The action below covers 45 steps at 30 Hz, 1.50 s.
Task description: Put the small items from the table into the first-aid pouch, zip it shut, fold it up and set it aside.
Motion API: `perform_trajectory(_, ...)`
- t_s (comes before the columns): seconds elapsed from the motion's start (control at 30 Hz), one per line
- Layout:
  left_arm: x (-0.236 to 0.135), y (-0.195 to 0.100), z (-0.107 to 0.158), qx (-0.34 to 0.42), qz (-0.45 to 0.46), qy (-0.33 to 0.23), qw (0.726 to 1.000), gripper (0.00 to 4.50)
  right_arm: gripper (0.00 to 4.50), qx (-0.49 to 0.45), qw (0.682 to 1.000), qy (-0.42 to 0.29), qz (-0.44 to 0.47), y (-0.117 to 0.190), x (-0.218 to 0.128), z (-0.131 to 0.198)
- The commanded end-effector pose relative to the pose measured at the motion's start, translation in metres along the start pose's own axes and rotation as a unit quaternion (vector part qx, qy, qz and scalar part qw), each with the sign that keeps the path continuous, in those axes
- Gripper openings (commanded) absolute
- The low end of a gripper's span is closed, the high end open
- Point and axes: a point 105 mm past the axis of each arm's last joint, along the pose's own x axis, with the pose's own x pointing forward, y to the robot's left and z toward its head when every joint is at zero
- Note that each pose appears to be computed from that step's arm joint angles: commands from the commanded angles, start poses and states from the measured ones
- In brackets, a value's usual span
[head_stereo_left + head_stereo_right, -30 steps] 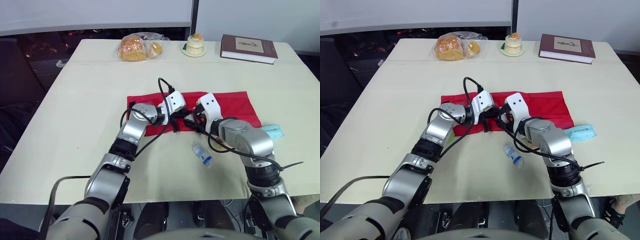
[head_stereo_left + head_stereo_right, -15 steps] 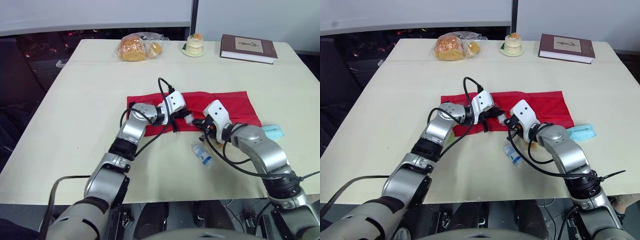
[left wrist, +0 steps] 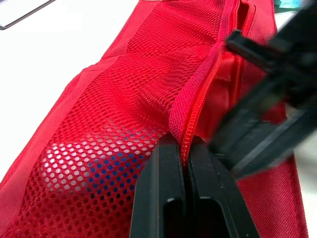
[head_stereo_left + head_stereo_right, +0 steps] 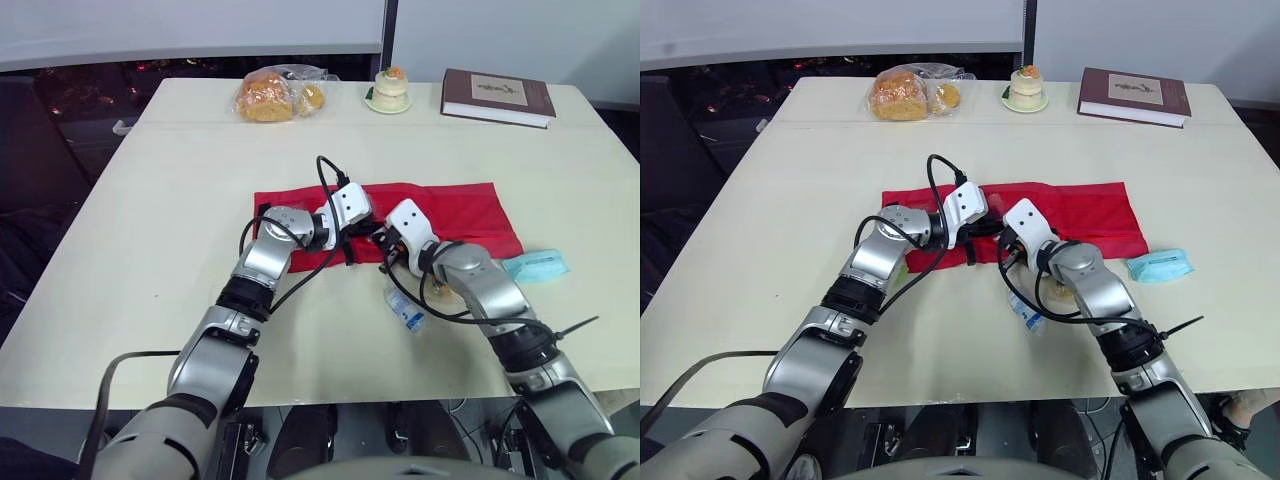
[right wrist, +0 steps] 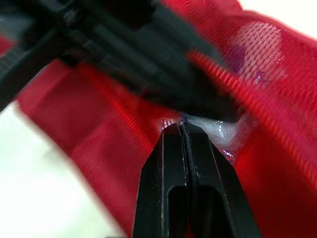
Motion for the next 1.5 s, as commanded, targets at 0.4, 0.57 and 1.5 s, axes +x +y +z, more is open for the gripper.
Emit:
perform_trajectory(0.4,-0.005,0.002,0.006,0.014,0.001,-0.013,1.000,0.00,0.04,-0.040,0.997,-0.065,-0.015,-0.006,-0.007,0.020)
perform_trajectory(0.57,-0.012,0.018,0.003,-0.001,0.035,-0.012,0.999,0.00,0.04,-0.035,0.992,-0.123,-0.017,-0.002,-0.054,0.025)
perform_trajectory(1.5,-0.020,0.019,-0.011,-0.002,0.043,0.003,0.999,0.00,4.47,-0.008,0.986,-0.164,-0.031,-0.014,-0.276,0.031)
